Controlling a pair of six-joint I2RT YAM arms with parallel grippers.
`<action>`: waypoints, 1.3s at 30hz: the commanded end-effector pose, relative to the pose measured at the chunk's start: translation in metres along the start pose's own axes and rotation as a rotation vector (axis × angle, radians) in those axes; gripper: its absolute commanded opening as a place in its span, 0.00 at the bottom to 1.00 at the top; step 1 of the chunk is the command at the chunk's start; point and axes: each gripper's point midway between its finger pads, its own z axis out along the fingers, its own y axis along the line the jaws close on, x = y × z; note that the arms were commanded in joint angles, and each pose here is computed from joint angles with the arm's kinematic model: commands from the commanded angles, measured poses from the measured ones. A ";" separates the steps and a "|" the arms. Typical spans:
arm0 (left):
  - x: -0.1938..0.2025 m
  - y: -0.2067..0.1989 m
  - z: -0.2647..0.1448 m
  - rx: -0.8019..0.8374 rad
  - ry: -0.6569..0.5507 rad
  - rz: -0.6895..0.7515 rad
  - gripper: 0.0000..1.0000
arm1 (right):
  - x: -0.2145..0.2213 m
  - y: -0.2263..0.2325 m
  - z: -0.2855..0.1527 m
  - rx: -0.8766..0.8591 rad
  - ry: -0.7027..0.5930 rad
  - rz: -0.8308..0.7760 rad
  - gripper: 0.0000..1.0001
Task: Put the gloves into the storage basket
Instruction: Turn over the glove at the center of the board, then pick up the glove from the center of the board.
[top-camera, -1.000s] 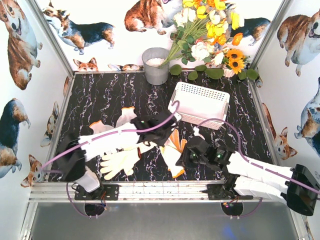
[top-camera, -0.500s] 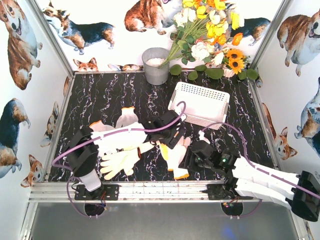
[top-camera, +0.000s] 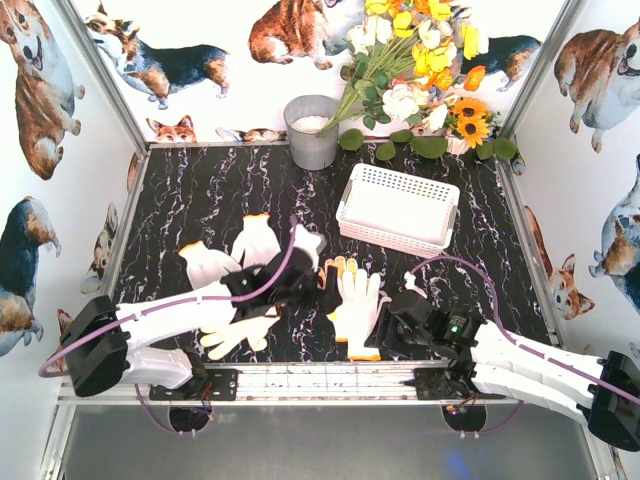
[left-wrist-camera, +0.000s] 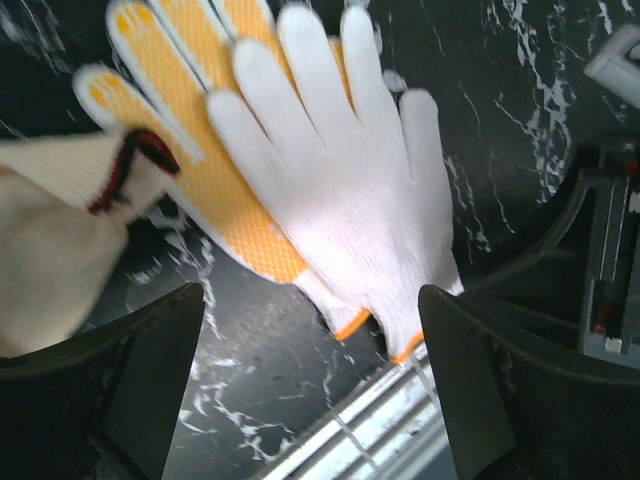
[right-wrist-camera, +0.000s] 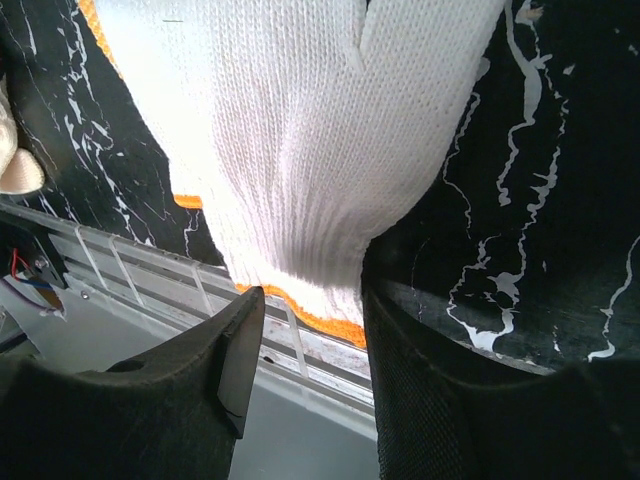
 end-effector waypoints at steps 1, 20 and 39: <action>0.014 -0.033 -0.003 0.193 -0.016 -0.257 0.81 | 0.003 0.001 0.000 -0.009 0.011 0.007 0.45; 0.121 -0.068 0.023 0.255 0.184 -0.403 0.52 | 0.016 -0.011 0.002 0.010 0.060 0.035 0.38; 0.143 -0.063 0.043 0.216 0.221 -0.410 0.30 | 0.015 -0.007 0.006 -0.011 0.057 0.038 0.38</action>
